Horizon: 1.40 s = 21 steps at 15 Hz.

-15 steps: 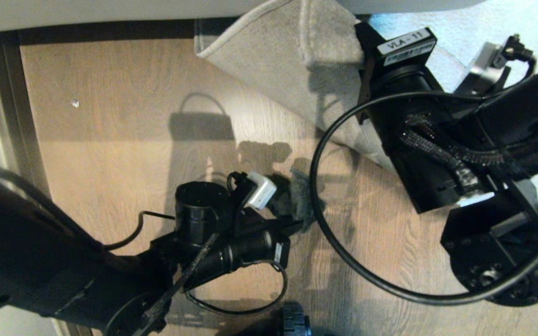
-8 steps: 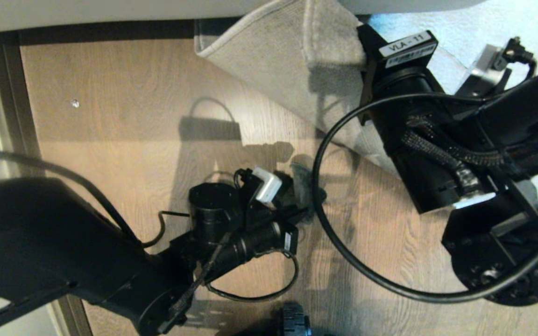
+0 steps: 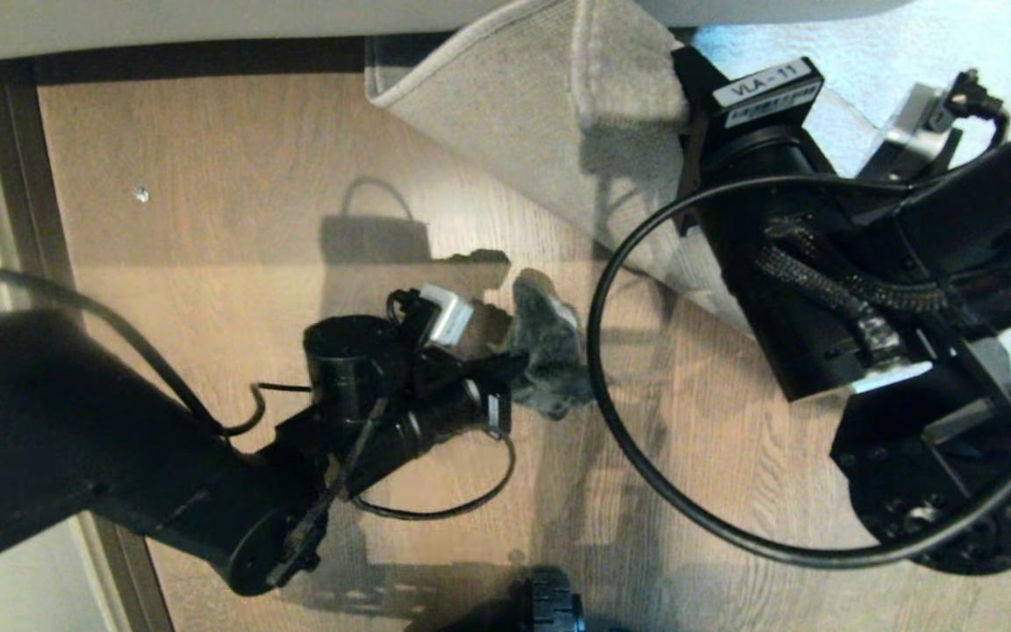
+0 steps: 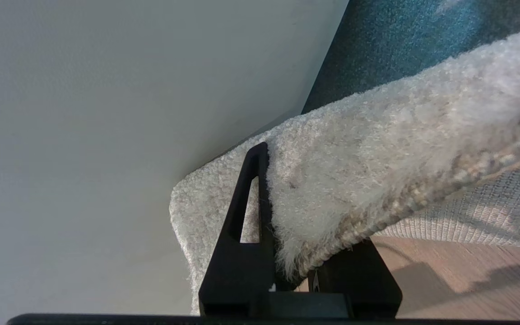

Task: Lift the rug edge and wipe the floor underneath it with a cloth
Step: Wipe the floor under the carpet with a rag

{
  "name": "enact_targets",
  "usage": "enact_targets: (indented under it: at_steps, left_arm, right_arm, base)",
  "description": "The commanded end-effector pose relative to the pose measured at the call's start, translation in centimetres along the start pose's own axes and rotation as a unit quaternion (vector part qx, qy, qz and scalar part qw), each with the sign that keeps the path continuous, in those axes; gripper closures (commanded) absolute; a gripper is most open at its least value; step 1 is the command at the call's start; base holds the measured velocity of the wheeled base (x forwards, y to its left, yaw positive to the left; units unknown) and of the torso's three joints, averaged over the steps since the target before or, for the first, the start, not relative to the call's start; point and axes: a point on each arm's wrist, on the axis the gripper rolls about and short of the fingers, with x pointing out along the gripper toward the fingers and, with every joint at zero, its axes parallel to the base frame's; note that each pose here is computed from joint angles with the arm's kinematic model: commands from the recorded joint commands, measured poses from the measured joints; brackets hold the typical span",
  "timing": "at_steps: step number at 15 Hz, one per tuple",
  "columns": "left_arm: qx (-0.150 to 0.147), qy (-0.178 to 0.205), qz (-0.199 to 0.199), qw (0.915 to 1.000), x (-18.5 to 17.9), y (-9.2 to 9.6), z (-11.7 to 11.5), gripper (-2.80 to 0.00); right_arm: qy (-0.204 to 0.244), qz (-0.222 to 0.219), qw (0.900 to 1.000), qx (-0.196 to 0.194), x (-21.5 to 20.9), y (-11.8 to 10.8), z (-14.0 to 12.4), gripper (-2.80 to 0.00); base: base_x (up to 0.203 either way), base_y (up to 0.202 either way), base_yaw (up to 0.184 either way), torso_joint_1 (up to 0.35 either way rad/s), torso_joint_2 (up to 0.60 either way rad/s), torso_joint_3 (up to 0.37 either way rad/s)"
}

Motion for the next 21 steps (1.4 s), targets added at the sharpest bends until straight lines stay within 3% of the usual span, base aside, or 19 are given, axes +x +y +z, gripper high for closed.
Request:
enact_targets:
  at_steps: [1, 6, 12, 17, 21]
  left_arm:
    - [0.0, -0.017, 0.025, 0.9995, -0.6, 1.8, 0.9, 0.0]
    - [0.007, -0.07, 0.071, 0.995, -2.8, 4.5, 3.7, 0.0]
    - [0.013, -0.104, 0.083, 0.991, -7.6, 3.5, 6.1, 0.0]
    - [0.007, -0.074, 0.077, 0.9943, -13.5, 1.3, 4.2, 0.0]
    - [0.0, -0.032, 0.045, 0.9985, -14.1, -0.3, 2.3, 0.0]
  right_arm:
    - [-0.014, 0.013, 1.0, 0.012, 0.0, 0.3, 0.3, 0.0]
    - [-0.013, 0.013, 1.0, 0.011, 0.0, 0.2, 0.2, 0.0]
    - [-0.012, 0.012, 1.0, 0.01, -0.1, 0.2, 0.2, 0.0]
    - [-0.013, 0.014, 1.0, 0.009, -0.1, 0.3, 0.3, 0.0]
    - [-0.015, 0.015, 1.0, 0.003, -0.1, 0.5, 0.5, 0.0]
  base:
    - [0.0, 0.0, 0.0, 0.0, 0.0, 0.0]
    - [0.0, 0.0, 0.0, 0.0, 0.0, 0.0]
    - [0.0, 0.0, 0.0, 0.0, 0.0, 0.0]
    - [0.0, 0.0, 0.0, 0.0, 0.0, 0.0]
    - [0.0, 0.0, 0.0, 0.0, 0.0, 0.0]
